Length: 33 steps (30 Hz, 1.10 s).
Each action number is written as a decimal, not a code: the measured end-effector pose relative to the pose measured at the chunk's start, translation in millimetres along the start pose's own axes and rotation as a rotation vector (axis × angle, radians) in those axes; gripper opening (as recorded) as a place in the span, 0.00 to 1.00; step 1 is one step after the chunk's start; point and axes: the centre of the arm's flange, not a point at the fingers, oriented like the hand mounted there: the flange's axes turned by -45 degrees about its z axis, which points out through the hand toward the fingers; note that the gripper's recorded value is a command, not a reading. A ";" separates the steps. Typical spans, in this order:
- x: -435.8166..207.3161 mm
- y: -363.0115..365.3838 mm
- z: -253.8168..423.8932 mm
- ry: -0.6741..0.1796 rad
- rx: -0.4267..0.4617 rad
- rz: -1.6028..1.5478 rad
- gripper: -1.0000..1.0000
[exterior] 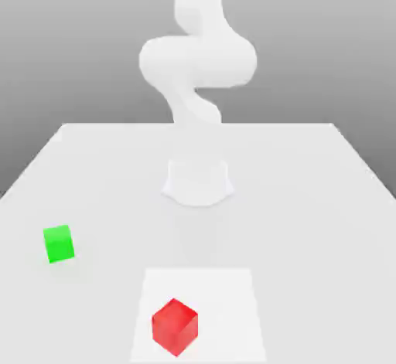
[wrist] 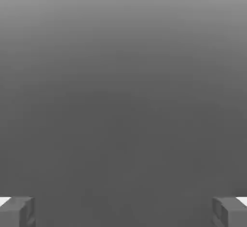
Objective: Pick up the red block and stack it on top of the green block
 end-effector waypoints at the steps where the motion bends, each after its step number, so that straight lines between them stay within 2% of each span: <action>1: -1.7 0.0 22.8 -0.032 -0.016 0.024 0.50; 11: -64.3 17.3 220.1 -0.320 -0.141 0.251 0.50; 23: -224.4 38.9 384.9 -0.657 -0.235 0.548 0.50; 28: -273.3 39.9 431.7 -0.692 -0.242 0.583 0.50; 29: -282.4 40.1 440.7 -0.693 -0.242 0.583 0.00; 33: -282.2 40.1 440.7 -0.692 -0.242 0.583 0.00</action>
